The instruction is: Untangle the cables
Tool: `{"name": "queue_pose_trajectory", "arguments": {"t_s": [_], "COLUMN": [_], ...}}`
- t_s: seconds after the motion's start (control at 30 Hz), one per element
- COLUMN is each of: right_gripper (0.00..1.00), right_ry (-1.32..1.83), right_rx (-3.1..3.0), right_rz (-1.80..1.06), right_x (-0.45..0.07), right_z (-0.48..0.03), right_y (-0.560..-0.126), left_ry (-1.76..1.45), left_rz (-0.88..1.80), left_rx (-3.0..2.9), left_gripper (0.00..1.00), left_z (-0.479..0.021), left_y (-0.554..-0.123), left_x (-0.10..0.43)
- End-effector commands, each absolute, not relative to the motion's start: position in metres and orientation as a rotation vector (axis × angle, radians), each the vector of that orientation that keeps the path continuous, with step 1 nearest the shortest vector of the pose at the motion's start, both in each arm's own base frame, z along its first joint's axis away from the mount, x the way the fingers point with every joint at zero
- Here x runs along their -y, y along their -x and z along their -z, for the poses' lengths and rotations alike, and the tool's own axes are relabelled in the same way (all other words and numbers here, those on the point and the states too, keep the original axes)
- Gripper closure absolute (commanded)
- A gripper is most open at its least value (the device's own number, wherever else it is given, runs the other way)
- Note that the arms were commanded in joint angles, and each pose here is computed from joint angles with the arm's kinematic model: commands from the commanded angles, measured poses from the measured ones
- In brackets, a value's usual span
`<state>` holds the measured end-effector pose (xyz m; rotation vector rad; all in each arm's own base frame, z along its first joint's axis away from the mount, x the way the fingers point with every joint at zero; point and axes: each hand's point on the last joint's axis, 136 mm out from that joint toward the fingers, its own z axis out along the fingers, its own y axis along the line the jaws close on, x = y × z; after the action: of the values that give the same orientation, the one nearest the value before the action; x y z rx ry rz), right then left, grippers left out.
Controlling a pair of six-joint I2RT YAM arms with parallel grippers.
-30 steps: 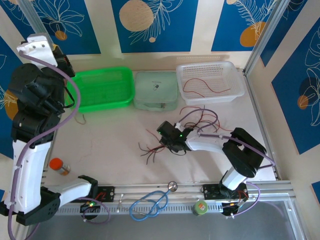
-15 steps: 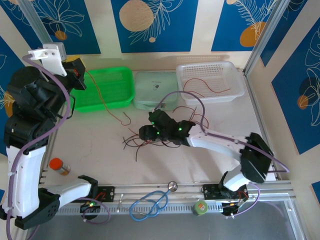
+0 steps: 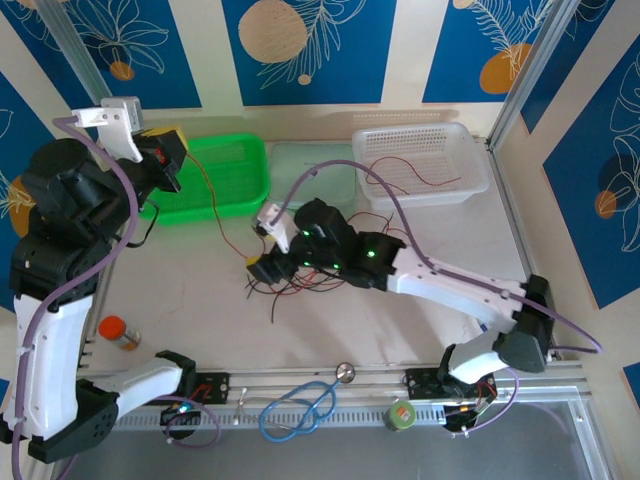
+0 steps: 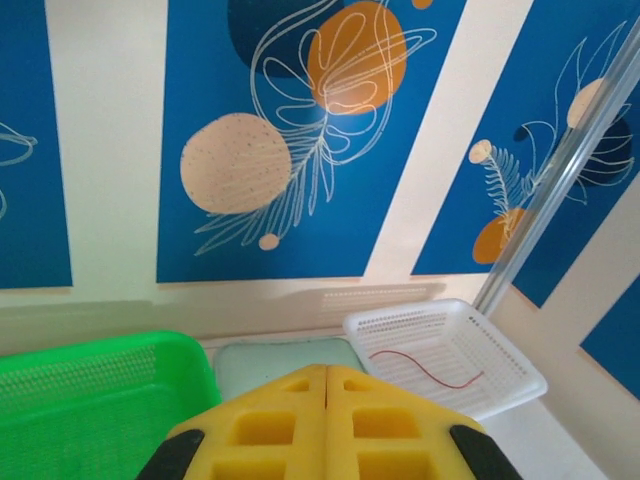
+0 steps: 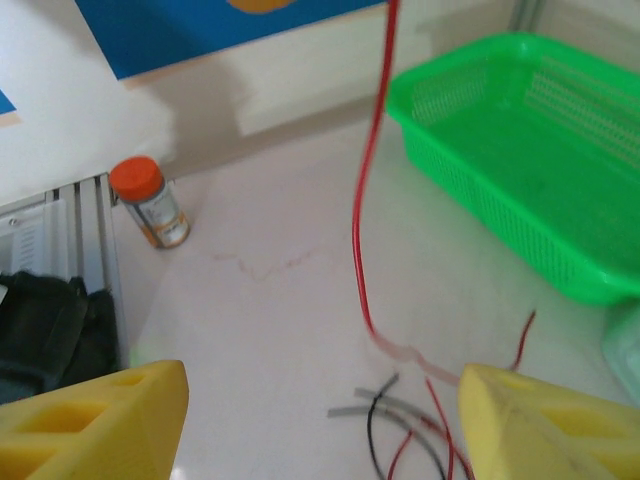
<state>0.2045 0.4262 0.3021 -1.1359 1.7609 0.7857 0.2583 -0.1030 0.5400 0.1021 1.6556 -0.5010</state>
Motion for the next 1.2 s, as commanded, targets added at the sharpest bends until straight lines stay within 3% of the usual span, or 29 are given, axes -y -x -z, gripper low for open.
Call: {"name": "queue_pose_trajectory", "arguments": {"t_s": [0.0,0.23,0.5,0.73,1.0,1.17], "right_gripper": [0.28,0.39,1.0,1.0,1.0,1.0], "right_ry": [1.107,0.902,0.808,0.715,0.588,0.472], "right_rx": [-1.605,-1.688,-1.729,-1.747,-1.771,-1.761], "right_rz": [-0.804,-0.837,-0.825,-0.81,-0.736,-0.654], "right_x": [-0.459,-0.487,-0.478,-0.441,-0.367,-0.303], "right_z": [-0.331,-0.338,-0.342,-0.365,-0.424,-0.468], "right_y": [-0.223,-0.271,-0.28,-0.289,-0.317,-0.344], "left_ry": [-0.101,-0.115,-0.1,-0.059,-0.018,-0.018], "left_rz": [0.573,0.614,0.57,0.509,0.528,0.56], "left_rx": [-1.645,-1.64,-1.633,-1.648,-1.797,-1.888], "left_gripper": [1.0,1.0,1.0,0.97,0.43,0.35], "left_z": [-0.542,-0.543,-0.543,-0.533,-0.47,-0.432], "left_y": [-0.252,-0.248,-0.243,-0.238,-0.246,-0.252], "left_x": [0.108,0.113,0.104,0.091,0.096,0.104]}}
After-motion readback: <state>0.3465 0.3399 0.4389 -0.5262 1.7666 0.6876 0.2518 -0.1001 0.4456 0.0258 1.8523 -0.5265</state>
